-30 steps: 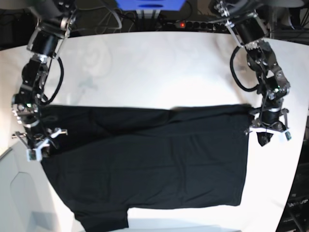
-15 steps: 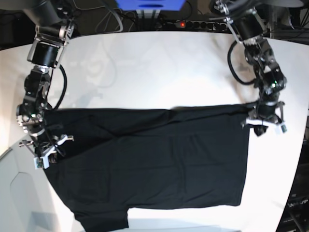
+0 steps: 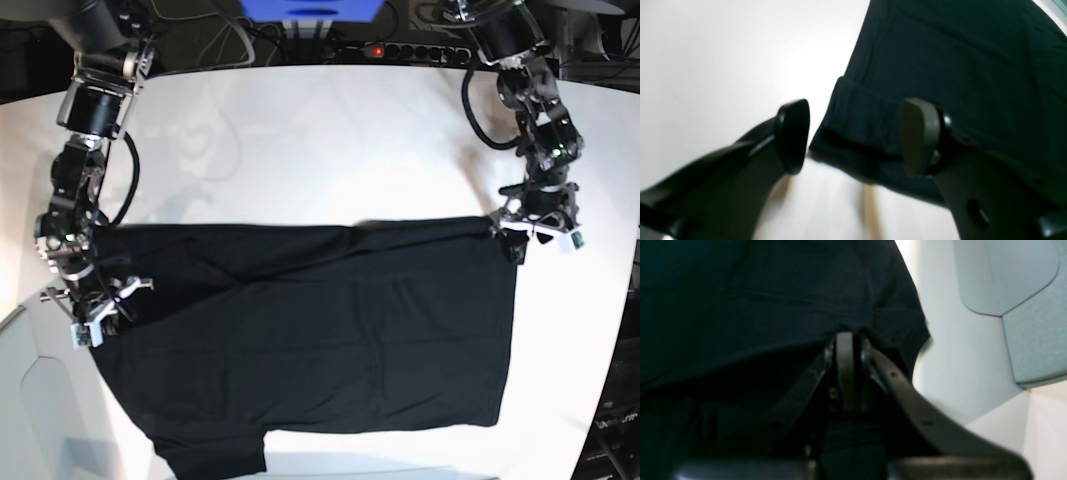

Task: Fold the T-shirt properly
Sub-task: 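Lift the shoulder edge and fold it over toward the hem with both grippers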

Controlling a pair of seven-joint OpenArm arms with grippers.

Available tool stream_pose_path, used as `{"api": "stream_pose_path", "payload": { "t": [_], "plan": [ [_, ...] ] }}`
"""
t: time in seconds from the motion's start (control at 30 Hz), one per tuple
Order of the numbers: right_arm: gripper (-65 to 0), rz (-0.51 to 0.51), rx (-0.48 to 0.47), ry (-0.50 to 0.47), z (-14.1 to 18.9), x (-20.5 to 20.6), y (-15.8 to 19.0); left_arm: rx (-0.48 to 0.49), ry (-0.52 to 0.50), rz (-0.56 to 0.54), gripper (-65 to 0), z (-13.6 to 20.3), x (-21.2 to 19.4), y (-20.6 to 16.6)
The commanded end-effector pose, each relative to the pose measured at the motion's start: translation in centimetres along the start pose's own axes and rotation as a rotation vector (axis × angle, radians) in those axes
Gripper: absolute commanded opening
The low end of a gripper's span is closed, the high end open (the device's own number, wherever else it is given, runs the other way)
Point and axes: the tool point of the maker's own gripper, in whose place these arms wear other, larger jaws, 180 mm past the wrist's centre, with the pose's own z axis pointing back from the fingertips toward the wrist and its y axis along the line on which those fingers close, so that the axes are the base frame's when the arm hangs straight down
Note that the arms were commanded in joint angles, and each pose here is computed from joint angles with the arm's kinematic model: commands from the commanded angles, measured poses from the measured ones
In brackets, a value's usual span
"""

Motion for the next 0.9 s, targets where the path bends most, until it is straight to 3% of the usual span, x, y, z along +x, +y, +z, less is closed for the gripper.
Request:
{"api": "stream_pose_path", "payload": {
  "t": [0.0,0.23,0.53,0.67,0.87],
  "plan": [
    [-65.0,0.004,-0.015,-0.068,0.2,2.3,-0.8,-0.008,-0.043,0.000,-23.9,-0.2,1.5,-0.2],
    [-65.0,0.005,-0.016,-0.066,0.2,2.3,-0.8,-0.003,-0.008,0.015,-24.4,-0.8,0.2,0.2],
    [-65.0,0.004,-0.015,-0.066,0.2,2.3,-0.8,-0.017,-0.028,0.022,-48.5,-1.3,1.4,-0.5],
    [-65.0,0.004,-0.015,-0.066,0.2,2.3,-0.8,-0.038,0.003,0.010,-64.9,-2.0,0.5,-1.6],
    [-65.0,0.005,-0.014,-0.068,0.2,2.4,-0.7,-0.042,-0.003,0.008,-64.8,-1.8,0.6,-1.8]
  ]
}}
